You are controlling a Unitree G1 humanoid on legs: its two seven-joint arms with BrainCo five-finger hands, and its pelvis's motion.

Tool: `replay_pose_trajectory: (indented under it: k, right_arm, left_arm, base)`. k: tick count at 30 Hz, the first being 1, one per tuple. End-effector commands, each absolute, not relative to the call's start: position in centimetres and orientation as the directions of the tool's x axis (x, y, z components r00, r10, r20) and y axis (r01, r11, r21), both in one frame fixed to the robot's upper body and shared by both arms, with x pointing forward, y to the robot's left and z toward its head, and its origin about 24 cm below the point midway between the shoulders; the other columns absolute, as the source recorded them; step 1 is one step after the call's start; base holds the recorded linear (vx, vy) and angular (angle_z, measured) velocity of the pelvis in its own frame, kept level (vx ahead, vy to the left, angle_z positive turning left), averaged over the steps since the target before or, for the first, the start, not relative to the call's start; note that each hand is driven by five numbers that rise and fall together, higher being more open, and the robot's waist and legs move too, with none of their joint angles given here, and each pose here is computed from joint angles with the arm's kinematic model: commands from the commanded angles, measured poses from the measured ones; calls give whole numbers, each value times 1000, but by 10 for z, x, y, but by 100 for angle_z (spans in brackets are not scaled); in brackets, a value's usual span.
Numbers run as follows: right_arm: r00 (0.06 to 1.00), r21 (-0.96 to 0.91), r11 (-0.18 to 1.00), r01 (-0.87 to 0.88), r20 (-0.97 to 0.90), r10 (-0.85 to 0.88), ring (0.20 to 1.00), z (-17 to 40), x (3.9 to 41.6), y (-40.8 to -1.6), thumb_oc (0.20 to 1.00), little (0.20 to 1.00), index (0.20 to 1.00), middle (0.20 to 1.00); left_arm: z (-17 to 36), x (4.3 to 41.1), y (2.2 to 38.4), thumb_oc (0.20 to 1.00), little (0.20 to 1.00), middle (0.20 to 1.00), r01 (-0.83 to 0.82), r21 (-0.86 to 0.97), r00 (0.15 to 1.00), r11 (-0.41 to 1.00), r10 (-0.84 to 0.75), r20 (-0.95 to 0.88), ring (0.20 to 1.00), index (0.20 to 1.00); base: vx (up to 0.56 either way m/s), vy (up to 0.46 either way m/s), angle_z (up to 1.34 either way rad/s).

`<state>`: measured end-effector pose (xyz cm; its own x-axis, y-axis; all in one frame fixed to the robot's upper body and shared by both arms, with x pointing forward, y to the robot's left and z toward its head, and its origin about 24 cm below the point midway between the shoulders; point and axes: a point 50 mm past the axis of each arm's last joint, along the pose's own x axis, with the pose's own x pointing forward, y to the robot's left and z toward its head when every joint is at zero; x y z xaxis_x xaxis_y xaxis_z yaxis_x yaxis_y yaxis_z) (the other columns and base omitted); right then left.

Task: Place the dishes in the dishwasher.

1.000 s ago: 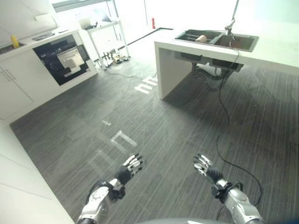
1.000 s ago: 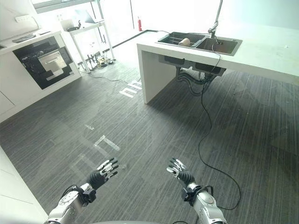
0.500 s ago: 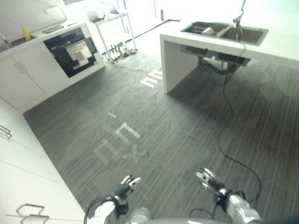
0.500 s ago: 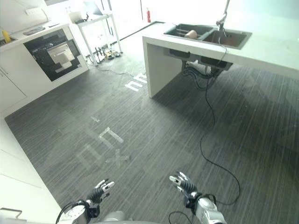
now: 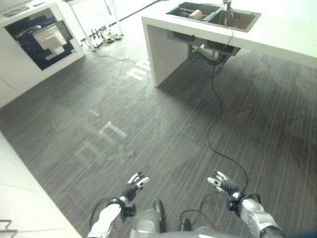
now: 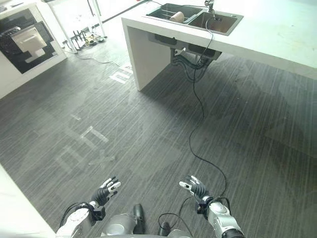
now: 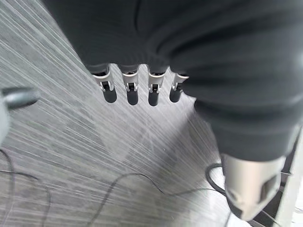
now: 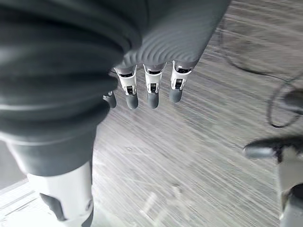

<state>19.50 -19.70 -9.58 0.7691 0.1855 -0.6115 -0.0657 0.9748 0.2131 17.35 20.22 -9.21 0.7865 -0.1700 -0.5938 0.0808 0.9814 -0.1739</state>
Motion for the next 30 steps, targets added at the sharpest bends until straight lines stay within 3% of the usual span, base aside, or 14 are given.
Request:
replay_pose_trajectory:
  k: [1, 8, 12, 19, 30]
  right_arm:
    - [847, 249, 968, 7, -516, 127, 1000, -81, 201, -203, 1000, 1000, 1000, 1000]
    - [872, 230, 972, -47, -466, 152, 1000, -72, 214, -193, 1000, 1000, 1000, 1000]
    - [868, 213, 976, -51, -474, 149, 1000, -69, 212, -205, 1000, 1000, 1000, 1000]
    - [876, 270, 963, -1, -464, 131, 1000, -70, 218, -193, 1000, 1000, 1000, 1000]
    - [848, 230, 970, -71, -498, 181, 1000, -70, 218, -197, 1000, 1000, 1000, 1000]
  left_arm:
    - [-87, 174, 200, 1000, 1000, 1000, 224, -101, 774, 969, -240, -586, 1000, 1000]
    - [-75, 188, 214, 1000, 1000, 1000, 187, -92, 804, 978, -206, -557, 1000, 1000]
    - [-79, 184, 203, 1000, 1000, 1000, 174, -113, 804, 978, -207, -557, 1000, 1000]
    - [-74, 197, 201, 1000, 1000, 1000, 267, -60, 786, 962, -253, -564, 1000, 1000]
    - [-90, 179, 186, 1000, 1000, 1000, 231, -113, 762, 966, -252, -596, 1000, 1000]
  base:
    - [171, 420, 10]
    - [112, 175, -9]
    - [158, -36, -31]
    - [268, -78, -1]
    - [410, -91, 17]
